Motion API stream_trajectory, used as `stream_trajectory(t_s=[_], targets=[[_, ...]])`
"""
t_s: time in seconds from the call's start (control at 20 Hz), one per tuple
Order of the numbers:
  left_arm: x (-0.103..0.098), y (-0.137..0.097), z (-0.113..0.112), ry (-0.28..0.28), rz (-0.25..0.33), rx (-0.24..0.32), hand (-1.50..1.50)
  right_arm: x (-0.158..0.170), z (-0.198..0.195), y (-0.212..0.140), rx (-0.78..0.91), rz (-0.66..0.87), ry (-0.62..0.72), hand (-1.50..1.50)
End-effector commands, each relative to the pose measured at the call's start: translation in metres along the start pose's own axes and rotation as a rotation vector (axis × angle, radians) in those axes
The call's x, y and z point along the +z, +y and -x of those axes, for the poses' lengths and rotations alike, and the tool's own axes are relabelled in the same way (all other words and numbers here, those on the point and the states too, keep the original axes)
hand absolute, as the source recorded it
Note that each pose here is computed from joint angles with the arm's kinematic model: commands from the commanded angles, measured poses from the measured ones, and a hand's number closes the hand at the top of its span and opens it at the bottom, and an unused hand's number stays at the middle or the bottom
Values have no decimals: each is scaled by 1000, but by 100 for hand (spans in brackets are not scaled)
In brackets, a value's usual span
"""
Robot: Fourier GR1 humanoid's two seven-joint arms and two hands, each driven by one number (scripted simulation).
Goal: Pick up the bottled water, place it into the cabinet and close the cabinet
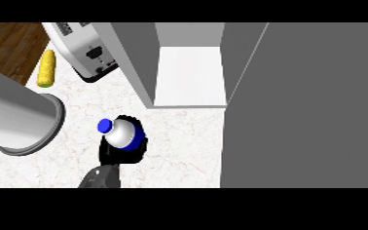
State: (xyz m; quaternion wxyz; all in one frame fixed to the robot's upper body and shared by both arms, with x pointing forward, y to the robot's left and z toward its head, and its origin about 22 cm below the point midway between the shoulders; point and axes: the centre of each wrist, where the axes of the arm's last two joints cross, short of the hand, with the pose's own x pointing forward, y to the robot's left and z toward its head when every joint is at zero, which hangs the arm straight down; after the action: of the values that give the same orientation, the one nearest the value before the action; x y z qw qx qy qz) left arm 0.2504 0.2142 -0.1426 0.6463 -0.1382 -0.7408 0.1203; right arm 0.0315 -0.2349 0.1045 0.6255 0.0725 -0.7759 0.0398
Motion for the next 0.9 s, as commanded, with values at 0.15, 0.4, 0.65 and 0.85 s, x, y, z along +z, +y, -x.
stream_trajectory(t_s=[0.15, 0.4, 0.65, 0.85], targets=[[-32, -64, -24, 14, 54, 21, 150, 2, -6, 1, -29, -7, -40, -150], [-55, -100, -46, -44, 60, -121, 150, -4, -29, 1, -23, 27, -47, -150], [-82, -147, -73, -57, 77, -150, 150, -1, -19, 3, -37, 19, -54, -150], [-95, -174, -76, -39, 49, -202, 150, -2, -21, -7, -11, 11, -77, -150]])
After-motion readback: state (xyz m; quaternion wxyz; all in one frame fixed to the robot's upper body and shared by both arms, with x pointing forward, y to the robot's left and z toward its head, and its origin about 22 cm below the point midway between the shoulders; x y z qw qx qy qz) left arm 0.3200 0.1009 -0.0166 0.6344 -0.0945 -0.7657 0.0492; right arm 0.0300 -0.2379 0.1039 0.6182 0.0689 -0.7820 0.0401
